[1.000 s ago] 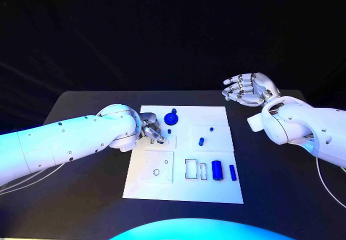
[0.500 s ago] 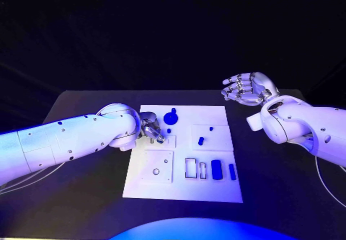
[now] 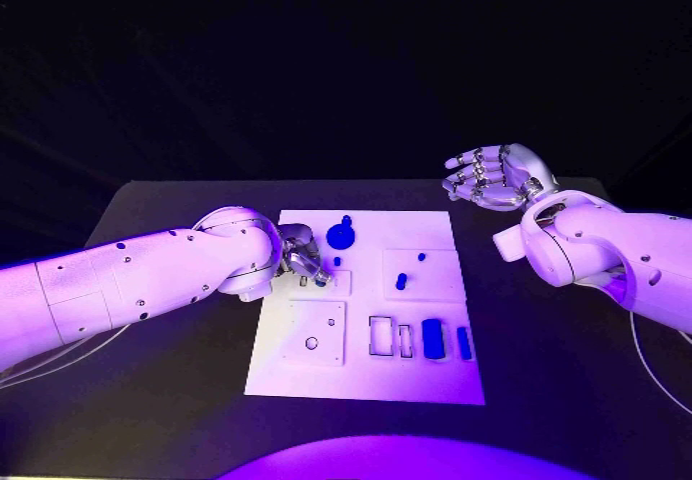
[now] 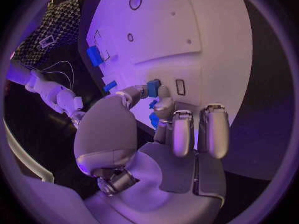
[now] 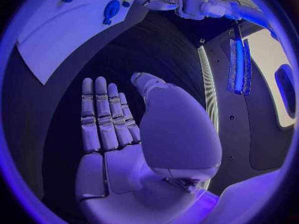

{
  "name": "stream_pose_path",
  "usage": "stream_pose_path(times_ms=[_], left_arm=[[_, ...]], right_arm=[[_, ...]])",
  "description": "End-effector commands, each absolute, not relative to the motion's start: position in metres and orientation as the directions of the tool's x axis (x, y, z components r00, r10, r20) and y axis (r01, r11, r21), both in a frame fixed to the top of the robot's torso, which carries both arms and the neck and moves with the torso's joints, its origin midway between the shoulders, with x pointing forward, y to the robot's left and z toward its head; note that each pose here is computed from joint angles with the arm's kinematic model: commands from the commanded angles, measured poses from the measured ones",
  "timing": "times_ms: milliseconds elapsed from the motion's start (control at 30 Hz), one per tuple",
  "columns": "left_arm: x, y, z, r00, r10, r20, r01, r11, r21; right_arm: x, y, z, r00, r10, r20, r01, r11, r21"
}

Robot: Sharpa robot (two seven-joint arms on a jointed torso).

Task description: Assemble the parts on the task board

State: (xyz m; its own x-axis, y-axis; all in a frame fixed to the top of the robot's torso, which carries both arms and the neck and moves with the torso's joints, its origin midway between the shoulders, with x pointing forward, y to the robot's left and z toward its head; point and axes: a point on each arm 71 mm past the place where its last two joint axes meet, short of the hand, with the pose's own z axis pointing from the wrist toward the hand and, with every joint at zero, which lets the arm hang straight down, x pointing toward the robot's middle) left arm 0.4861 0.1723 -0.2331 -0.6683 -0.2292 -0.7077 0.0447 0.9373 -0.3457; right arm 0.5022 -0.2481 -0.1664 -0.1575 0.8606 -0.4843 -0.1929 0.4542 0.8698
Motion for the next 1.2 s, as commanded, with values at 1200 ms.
stream_pose_path(times_ms=[1200], left_arm=[[0.4816,0.1779,-0.2448,-0.709,-0.176,-0.683,0.052,0.953,-0.299]], right_arm=[[0.5007,-0.2477,-0.1654,-0.159,0.859,-0.486,-0.207,0.452,0.867]])
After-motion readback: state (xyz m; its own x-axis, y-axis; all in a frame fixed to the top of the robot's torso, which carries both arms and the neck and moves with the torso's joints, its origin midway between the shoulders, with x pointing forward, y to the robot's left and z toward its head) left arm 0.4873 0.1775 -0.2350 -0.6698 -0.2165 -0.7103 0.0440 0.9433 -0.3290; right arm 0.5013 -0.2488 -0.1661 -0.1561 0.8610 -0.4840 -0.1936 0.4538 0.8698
